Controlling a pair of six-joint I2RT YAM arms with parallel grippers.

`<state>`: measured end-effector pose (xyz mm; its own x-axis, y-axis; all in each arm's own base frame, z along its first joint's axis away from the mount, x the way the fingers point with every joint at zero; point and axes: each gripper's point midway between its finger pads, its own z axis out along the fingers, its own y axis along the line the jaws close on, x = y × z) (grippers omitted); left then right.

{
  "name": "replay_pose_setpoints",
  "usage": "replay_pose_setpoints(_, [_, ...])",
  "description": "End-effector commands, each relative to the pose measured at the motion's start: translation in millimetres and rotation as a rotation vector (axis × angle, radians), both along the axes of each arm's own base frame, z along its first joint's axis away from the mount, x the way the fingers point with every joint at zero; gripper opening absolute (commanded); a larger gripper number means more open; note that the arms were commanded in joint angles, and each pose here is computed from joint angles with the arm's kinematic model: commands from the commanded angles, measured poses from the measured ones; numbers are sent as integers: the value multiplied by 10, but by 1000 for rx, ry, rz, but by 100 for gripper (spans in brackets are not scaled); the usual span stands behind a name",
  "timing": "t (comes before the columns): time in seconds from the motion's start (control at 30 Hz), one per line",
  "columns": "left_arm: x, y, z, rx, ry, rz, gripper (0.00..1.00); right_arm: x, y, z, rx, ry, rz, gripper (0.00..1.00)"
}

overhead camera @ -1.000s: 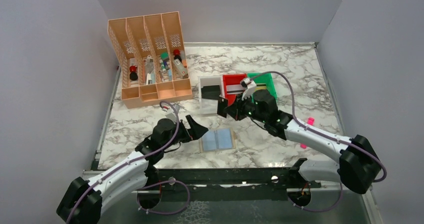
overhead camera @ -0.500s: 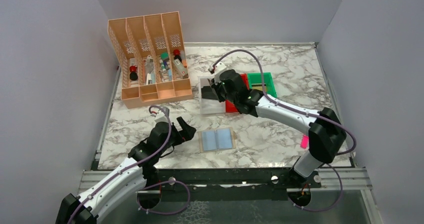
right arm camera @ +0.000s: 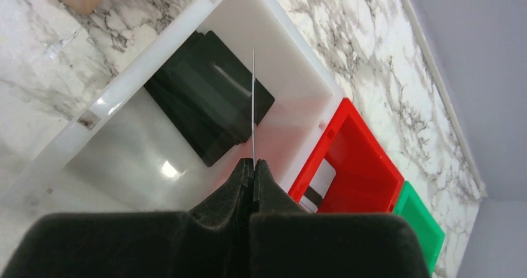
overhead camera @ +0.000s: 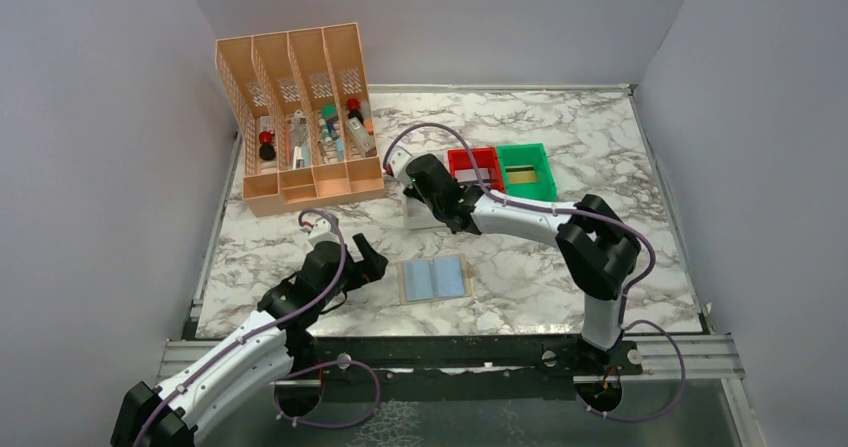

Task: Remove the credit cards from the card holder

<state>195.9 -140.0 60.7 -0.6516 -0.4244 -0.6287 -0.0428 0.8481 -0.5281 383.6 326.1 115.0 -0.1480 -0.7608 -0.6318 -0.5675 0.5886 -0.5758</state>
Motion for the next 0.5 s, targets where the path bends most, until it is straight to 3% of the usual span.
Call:
replay_pose_setpoints(0.0, [58, 17, 146, -2, -49, 11, 99, 243, 91, 145, -62, -105, 10, 1])
replay_pose_setpoints(0.47, [61, 32, 125, -1, -57, 14, 99, 402, 272, -189, -138, -127, 69, 4])
